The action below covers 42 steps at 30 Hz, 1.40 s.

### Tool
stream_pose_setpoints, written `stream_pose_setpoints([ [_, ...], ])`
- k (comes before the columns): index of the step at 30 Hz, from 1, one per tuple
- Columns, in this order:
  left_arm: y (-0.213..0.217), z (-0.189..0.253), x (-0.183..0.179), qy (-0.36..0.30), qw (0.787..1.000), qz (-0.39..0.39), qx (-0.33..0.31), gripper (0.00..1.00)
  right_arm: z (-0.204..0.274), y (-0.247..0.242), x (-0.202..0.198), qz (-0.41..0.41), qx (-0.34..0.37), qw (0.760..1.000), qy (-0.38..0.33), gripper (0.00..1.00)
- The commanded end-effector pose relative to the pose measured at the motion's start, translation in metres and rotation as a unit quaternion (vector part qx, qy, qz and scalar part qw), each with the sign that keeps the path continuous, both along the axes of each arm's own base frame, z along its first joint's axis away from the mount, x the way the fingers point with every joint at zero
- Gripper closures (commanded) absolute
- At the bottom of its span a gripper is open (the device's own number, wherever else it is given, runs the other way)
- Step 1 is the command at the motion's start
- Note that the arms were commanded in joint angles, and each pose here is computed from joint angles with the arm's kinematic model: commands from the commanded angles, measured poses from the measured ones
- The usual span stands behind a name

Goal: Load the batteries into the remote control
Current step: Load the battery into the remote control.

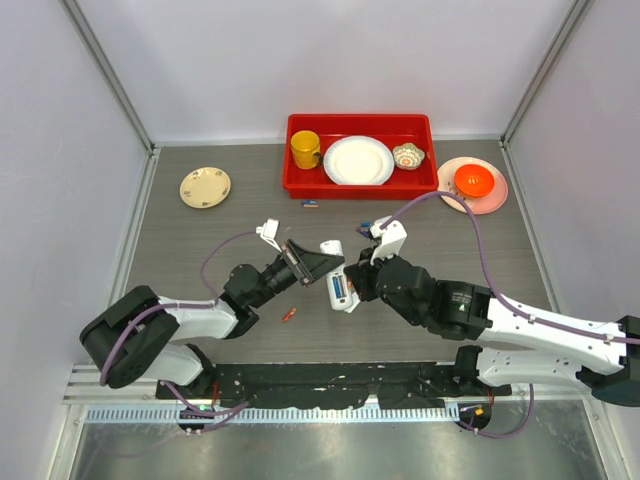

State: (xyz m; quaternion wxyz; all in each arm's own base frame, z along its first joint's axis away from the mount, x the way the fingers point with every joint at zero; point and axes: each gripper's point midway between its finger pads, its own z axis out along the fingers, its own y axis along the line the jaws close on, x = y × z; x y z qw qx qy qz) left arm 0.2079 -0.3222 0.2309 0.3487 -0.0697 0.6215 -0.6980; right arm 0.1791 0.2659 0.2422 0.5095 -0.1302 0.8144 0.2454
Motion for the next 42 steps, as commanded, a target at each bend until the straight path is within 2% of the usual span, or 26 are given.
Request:
stream_pose_setpoints([
  [1,-0.006,0.025,0.004,-0.009,0.999,-0.008,-0.04,1.0,0.023,0.008,0.001,0.008,0.036,0.999,-0.024,0.99],
  [7,-0.011,0.018,0.009,0.011,0.999,-0.009,-0.039,1.0,0.031,0.008,0.001,0.007,0.056,0.997,-0.044,0.99],
  [18,-0.013,0.018,0.01,0.022,0.999,-0.011,-0.044,1.0,0.015,0.005,0.008,-0.009,0.011,0.998,-0.054,0.99],
  [33,-0.014,0.023,0.011,0.016,0.998,-0.011,-0.053,1.0,-0.01,0.008,0.003,-0.001,-0.021,0.999,-0.034,0.99],
  [42,-0.011,0.029,0.016,0.002,0.998,0.005,-0.063,1.0,-0.026,0.008,-0.008,0.011,-0.02,1.0,0.009,0.99],
])
